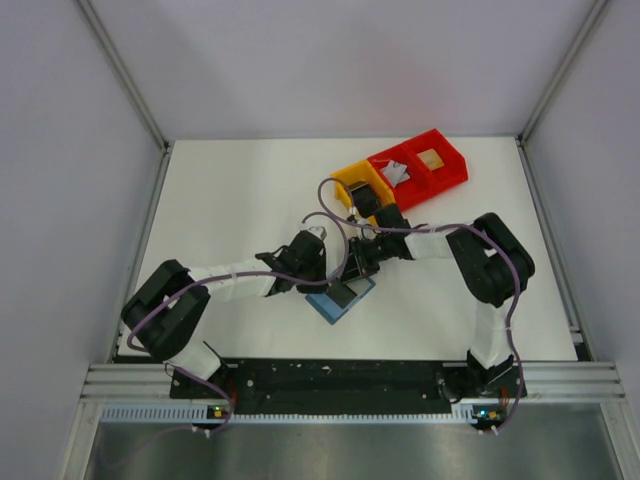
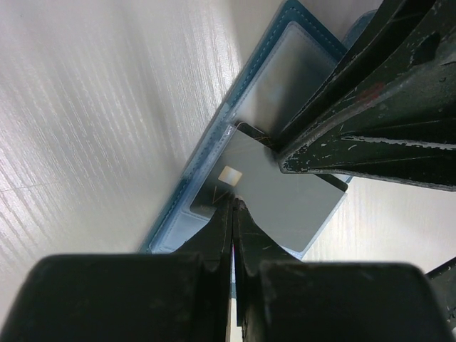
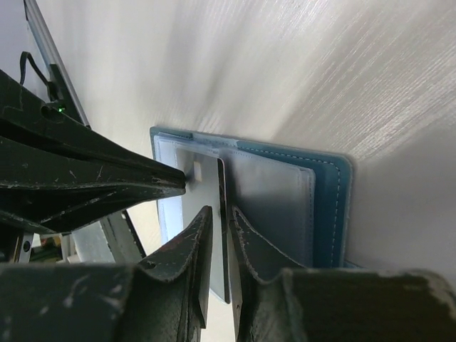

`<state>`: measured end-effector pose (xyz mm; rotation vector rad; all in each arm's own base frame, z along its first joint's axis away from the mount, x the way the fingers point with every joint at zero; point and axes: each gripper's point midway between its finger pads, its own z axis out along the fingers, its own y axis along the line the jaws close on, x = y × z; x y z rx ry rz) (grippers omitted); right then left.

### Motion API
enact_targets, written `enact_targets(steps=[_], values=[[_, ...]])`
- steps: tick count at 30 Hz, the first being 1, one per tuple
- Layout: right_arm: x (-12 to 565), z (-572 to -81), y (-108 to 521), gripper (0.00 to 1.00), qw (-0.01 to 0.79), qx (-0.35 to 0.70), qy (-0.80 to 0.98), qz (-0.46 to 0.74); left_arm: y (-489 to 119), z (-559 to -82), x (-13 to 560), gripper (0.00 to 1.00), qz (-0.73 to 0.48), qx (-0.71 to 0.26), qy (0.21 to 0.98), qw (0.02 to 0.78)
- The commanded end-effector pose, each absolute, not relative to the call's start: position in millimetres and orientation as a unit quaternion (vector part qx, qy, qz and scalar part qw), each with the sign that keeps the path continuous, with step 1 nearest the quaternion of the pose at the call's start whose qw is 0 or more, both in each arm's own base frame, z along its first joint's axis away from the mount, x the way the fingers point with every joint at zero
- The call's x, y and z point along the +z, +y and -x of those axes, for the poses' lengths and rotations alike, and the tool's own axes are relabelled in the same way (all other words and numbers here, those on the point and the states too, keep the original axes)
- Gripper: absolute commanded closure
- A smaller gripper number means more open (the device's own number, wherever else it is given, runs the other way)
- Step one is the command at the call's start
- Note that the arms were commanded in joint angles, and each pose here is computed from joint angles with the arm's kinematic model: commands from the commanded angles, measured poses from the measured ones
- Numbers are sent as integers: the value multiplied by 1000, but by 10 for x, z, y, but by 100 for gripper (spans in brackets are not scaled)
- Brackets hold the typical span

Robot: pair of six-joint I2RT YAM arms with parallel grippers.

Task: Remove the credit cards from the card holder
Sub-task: Remove the credit card from the card holder.

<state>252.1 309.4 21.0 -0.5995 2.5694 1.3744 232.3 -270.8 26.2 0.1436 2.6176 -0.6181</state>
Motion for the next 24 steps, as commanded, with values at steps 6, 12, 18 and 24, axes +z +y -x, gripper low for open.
enact_targets(steps=[6, 12, 18, 24], values=[[-50, -2466, 3019, 86, 73, 412, 883, 212, -2470, -2009, -54, 100, -56, -184, 968, 161], [-8, -2596, 2938, 87, 100, 395, 891, 198, -2424, -2014, -13, 100, -57, -177, 968, 167], [36, -2614, 2948, 87, 103, 396, 890, 199, -2382, -2007, 66, 100, -60, -173, 967, 175], [102, -2628, 2967, 86, 107, 401, 887, 201, -2393, -2016, 40, 100, -62, -171, 968, 173]])
